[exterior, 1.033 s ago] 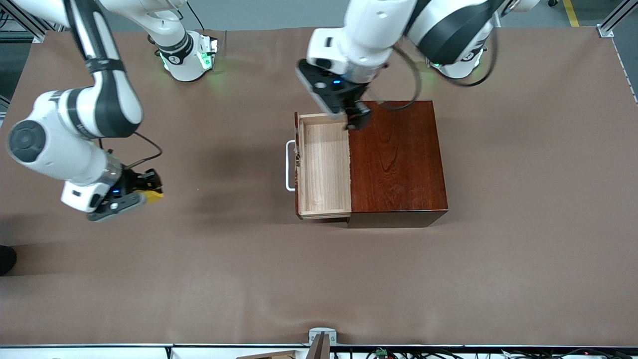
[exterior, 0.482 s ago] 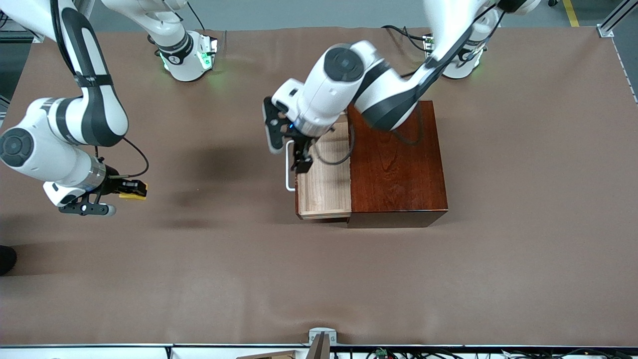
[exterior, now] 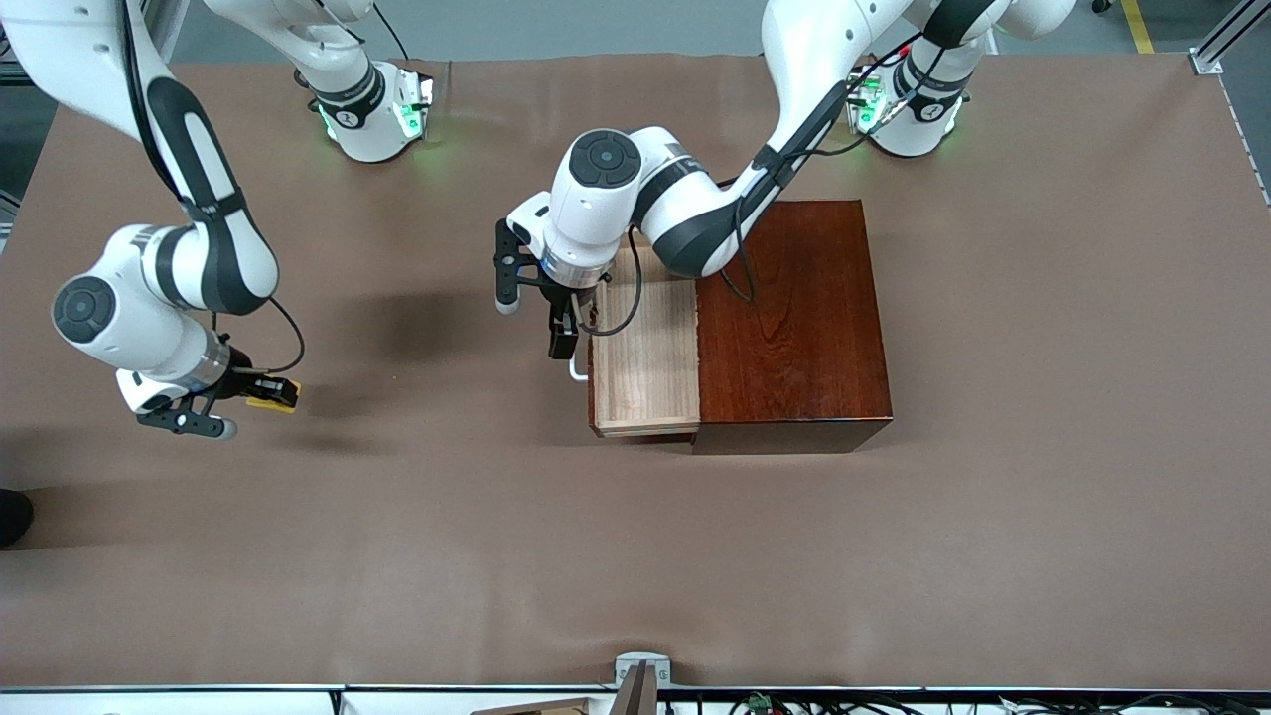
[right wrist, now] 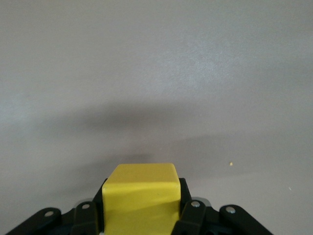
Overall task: Open drawer, take yellow block, close drawer
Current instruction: 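Lower the cube onto the table and open the right gripper, then push the drawer shut by its handle with the left gripper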
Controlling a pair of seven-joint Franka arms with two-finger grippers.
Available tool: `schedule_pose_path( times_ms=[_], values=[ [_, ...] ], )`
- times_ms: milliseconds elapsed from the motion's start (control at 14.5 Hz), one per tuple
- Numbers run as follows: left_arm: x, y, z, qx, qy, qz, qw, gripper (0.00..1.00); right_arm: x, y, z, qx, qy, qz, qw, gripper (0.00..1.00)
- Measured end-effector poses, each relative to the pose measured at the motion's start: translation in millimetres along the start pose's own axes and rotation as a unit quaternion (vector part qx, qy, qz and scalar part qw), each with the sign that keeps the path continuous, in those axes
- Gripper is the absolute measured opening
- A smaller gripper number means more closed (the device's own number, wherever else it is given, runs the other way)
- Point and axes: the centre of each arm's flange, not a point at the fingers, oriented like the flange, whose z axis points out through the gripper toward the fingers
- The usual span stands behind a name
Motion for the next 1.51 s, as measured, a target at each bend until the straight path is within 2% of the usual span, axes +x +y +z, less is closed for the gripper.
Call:
schedule_pose_path(
  times_ms=[413,620,688,964,1033,1239,1446,1514],
  values=[
    [-15,-3,18,-0.019,-0.036,-0.005,0.999,1.0,2,-1,44,-0.001,0.026,0.0,1.0,0.56],
    [-17,-1,18,-0.03,-0.052,-0.003,0.998,1.0,0,-1,59,-0.002,0.024,-0.001,1.0,0.56],
    [-16,0,17,-0.032,-0.055,0.0,0.998,1.0,0,-2,60,-0.002,0.024,-0.001,1.0,0.6],
    [-17,2,14,-0.047,-0.078,0.008,0.996,1.0,0,-3,58,-0.002,0.022,-0.002,1.0,0.97],
    [-19,1,13,-0.048,-0.086,0.011,0.995,1.0,0,-3,55,-0.001,0.019,-0.002,1.0,1.0],
    [-26,0,10,-0.044,-0.134,0.029,0.99,1.0,2,-7,23,0.0,0.001,-0.005,1.0,1.0],
    [-41,0,9,-0.055,-0.198,0.032,0.978,1.0,-4,-19,-44,0.005,-0.018,-0.015,1.0,1.0],
    [-44,0,9,-0.054,-0.208,0.036,0.976,1.0,-8,-22,-71,0.005,-0.019,-0.019,1.0,1.0]
  ],
)
